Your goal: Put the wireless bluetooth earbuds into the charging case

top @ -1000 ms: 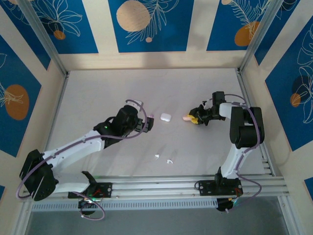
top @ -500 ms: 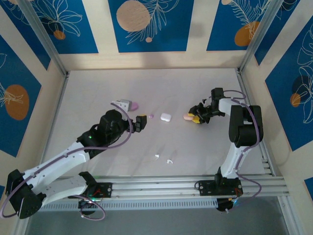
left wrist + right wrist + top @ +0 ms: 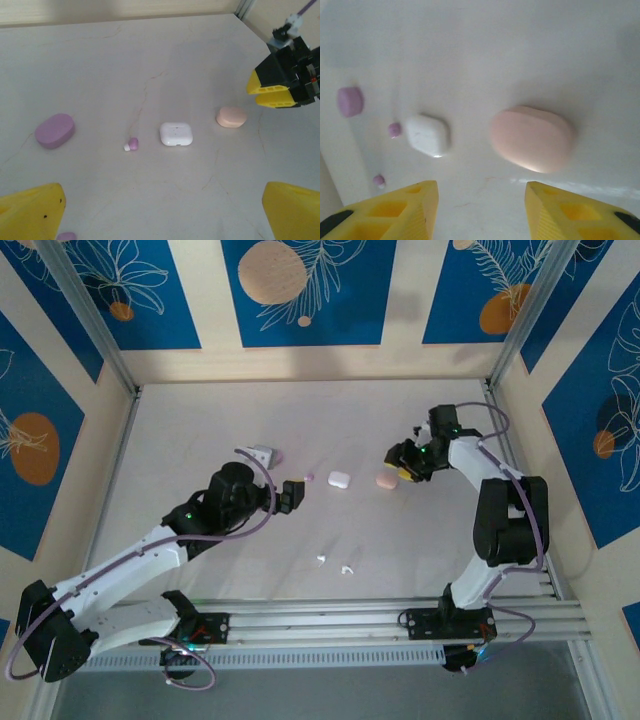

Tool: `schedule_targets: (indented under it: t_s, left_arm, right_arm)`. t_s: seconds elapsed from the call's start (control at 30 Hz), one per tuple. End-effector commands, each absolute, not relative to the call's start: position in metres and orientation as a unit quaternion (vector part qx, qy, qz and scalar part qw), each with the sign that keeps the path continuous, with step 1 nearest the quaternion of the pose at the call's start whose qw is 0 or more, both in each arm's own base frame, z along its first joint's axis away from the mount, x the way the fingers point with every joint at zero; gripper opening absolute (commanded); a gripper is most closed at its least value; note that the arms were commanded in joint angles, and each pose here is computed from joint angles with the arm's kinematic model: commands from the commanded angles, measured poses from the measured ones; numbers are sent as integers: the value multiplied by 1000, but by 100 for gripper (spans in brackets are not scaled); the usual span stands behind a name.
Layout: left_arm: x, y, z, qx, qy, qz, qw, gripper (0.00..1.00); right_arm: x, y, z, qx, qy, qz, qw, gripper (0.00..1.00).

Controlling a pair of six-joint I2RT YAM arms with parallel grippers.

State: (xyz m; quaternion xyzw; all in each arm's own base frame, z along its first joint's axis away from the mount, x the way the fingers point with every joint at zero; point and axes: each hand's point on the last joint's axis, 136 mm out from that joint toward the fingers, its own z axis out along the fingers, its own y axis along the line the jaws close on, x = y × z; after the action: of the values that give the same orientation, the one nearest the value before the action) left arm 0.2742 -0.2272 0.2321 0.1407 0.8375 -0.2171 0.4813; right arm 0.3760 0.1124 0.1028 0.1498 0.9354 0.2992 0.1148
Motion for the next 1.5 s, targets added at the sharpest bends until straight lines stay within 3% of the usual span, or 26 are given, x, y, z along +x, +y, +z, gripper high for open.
schedule_targets:
  t_s: [0.0, 0.27, 0.6, 1.0, 1.47]
  left_arm:
    - [278, -220, 239, 127, 838, -214, 487, 100]
    - [271, -195, 244, 114, 837, -190, 500, 100]
    - [266, -184, 238, 102, 838, -189, 502, 100]
    - [269, -188, 234, 105, 839, -203, 494, 100]
    - [267, -187, 233, 100, 838, -211, 493, 100]
  right_arm:
    - [378, 152, 111, 69, 939, 320, 107, 49]
    - [399, 206, 83, 2, 954, 293, 64, 50]
    - [425, 229, 41, -47, 965, 258, 14, 50]
    - [387, 249, 44, -108, 955, 275, -10, 49]
    - [365, 241, 39, -155, 971, 182, 23, 57]
